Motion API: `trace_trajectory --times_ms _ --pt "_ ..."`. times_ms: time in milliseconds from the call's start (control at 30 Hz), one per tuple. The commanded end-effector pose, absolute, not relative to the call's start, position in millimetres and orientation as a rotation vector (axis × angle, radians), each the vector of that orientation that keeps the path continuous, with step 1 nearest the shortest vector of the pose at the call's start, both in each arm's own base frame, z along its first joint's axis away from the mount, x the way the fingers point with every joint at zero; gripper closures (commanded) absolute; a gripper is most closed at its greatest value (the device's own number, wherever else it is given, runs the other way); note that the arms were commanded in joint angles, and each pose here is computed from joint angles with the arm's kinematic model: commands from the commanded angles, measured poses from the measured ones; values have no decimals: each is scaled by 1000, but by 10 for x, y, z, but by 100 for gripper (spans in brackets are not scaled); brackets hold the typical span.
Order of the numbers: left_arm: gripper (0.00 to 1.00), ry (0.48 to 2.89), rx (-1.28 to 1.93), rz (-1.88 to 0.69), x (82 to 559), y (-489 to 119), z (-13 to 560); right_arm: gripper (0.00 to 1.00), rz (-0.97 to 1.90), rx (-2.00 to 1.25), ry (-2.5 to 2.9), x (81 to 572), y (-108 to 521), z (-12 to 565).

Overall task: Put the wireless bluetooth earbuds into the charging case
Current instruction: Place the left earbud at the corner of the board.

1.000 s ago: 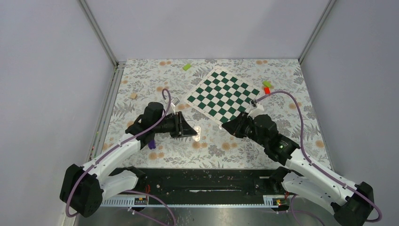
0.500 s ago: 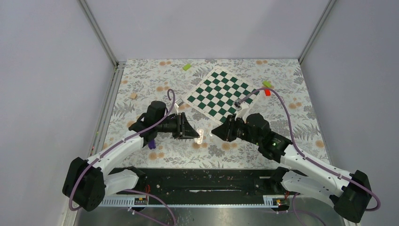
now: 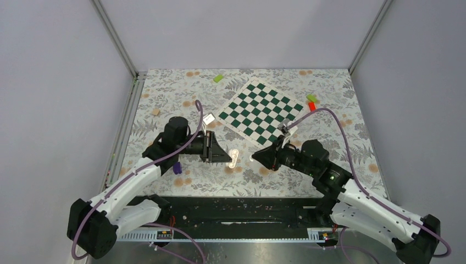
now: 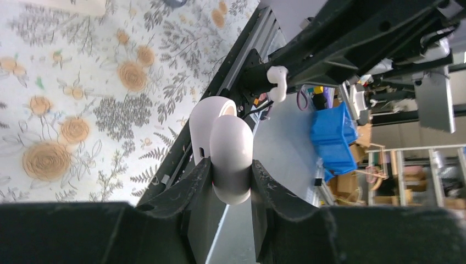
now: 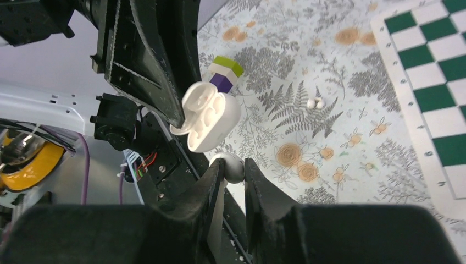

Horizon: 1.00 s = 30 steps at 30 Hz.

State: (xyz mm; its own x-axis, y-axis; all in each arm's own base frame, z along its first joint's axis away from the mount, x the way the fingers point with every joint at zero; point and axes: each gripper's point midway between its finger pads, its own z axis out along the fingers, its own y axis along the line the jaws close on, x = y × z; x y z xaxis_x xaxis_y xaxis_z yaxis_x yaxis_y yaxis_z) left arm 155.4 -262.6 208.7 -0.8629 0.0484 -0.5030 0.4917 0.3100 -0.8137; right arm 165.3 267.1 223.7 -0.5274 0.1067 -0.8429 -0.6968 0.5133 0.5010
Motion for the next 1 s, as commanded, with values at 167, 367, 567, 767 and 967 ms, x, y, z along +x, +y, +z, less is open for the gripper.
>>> trace_trajectory --times_ms 167,367,567,767,967 --pt "88 2038 686 -1562 1545 -2676 2421 99 1090 -643 1705 1512 2589 2409" --pt "94 2270 450 -1755 1633 -2841 2206 99 1129 -642 1675 1519 2664 2492" --pt "94 2284 305 -1981 1611 -2935 2196 100 1145 -679 1652 1530 2750 2427" --pt "94 2316 285 -1992 1597 -2935 2204 100 1164 -722 1574 1495 2790 2491" --pt "92 2345 279 -2029 1573 -2940 2218 99 1183 -758 1552 1466 2845 2525"
